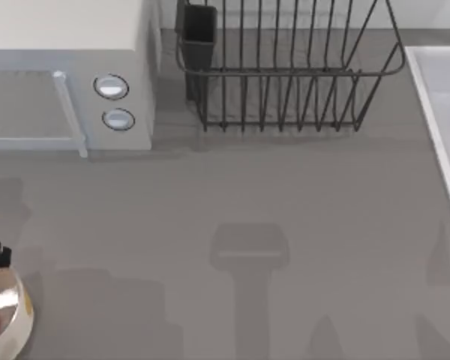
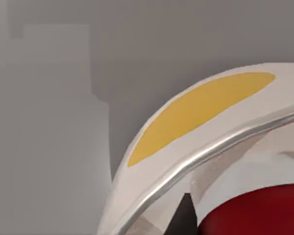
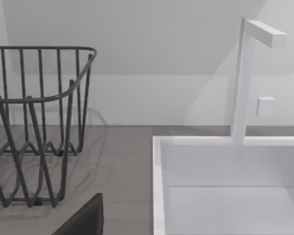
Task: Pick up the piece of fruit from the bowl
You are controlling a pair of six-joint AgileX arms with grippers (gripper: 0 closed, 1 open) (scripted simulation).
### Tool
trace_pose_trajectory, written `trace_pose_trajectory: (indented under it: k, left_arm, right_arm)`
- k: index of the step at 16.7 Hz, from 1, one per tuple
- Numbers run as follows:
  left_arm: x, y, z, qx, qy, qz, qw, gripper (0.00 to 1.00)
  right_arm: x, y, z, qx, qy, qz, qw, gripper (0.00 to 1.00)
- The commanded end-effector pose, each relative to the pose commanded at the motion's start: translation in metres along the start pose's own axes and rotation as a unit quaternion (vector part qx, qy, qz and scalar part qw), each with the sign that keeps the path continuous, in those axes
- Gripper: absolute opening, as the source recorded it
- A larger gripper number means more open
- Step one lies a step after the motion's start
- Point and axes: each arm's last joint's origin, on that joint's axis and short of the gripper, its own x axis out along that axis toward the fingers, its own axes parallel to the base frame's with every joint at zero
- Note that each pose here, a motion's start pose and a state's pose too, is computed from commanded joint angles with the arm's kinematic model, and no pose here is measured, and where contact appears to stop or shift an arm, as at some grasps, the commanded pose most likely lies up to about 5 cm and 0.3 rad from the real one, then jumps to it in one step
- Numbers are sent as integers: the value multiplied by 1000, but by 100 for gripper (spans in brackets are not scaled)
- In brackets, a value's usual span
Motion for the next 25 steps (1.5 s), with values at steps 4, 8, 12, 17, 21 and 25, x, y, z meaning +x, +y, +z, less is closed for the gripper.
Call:
trace_pose_trajectory:
  k: [4,8,12,17,21,25]
  left_arm:
    - [-71,3,26,0,7,-1,1000,0]
    - [-155,2,24,0,9,-1,1000,0]
    - [-208,-1,6,0,-6,1,1000,0]
    - [-217,-2,1,0,-10,1,1000,0]
    - [-212,-8,12,-1,-2,-1,1000,0]
    - [-190,-53,55,3,18,-7,1000,0]
  right_arm:
    - [0,0,0,0,0,0,1000,100]
    - [0,0,0,0,0,0,1000,100]
    - [0,0,0,0,0,0,1000,100]
    - [0,0,0,0,0,0,1000,100]
    - [0,0,0,0,0,0,1000,100]
    - [0,0,0,0,0,0,1000,100]
